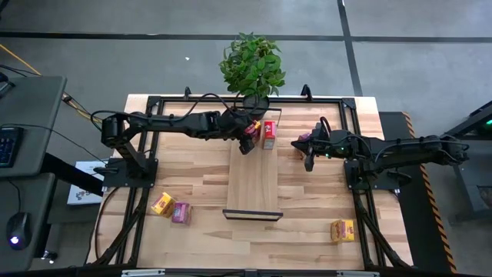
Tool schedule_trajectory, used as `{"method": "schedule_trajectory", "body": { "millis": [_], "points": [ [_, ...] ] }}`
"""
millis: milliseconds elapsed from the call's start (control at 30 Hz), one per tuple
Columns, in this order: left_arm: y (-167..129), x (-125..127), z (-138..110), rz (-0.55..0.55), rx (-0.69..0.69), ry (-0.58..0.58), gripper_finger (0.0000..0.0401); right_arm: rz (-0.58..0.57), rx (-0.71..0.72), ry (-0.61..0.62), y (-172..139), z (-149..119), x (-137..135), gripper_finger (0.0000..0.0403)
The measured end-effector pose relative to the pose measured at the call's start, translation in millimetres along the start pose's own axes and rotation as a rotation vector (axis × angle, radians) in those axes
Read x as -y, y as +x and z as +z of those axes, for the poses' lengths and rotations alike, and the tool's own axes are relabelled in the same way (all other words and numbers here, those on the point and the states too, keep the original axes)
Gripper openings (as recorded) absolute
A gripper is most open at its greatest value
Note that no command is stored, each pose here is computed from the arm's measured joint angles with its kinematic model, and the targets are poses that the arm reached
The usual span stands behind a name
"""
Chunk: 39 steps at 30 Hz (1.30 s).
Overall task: Stack cereal on shelf
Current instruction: Put the red cereal box on the shelf aligned with the other red cereal box
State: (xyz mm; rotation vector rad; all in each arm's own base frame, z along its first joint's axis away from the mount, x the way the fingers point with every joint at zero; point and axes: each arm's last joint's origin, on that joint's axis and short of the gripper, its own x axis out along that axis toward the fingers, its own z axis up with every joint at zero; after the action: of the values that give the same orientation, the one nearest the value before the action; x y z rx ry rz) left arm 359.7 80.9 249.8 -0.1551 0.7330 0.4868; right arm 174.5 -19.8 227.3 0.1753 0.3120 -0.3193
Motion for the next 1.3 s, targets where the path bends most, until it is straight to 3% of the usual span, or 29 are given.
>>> {"method": "schedule_trajectory", "body": {
  "millis": [167, 400, 600, 767, 900, 1033, 1300],
  "points": [
    [-8.1, -0.5, 3.2, -0.036, 0.016, 0.010, 0.0248, 0.000, 0.000, 0.005, 0.0, 0.0, 0.0, 0.0000],
    [-49.2, -5.1, 16.4, -0.101, 0.103, 0.048, 0.0247, 0.000, 0.000, 0.007, 0.0, 0.0, 0.0, 0.0000],
    [-76.6, -9.0, 9.0, -0.040, 0.128, 0.098, 0.0222, 0.000, 0.000, 0.010, 0.0, 0.0, 0.0, 0.0000],
    [-59.4, -17.4, -49.7, 0.042, 0.119, 0.042, 0.0118, 0.000, 0.000, 0.026, 0.0, 0.0, 0.0, 0.0000],
    [-50.2, -26.5, -94.0, 0.019, 0.274, -0.059, 0.0016, 0.000, -0.001, 0.018, 0.0, -0.1, 0.0, 0.0000],
    [-40.2, -36.9, -116.2, 0.025, 0.377, -0.106, 0.0011, -0.001, -0.002, 0.018, 0.0, -0.2, 0.0, 0.0000],
    [-3.5, -34.1, -103.6, -0.011, 0.362, -0.090, 0.0001, -0.001, -0.003, 0.018, 0.0, -0.3, 0.1, 0.0000]
  ]
}}
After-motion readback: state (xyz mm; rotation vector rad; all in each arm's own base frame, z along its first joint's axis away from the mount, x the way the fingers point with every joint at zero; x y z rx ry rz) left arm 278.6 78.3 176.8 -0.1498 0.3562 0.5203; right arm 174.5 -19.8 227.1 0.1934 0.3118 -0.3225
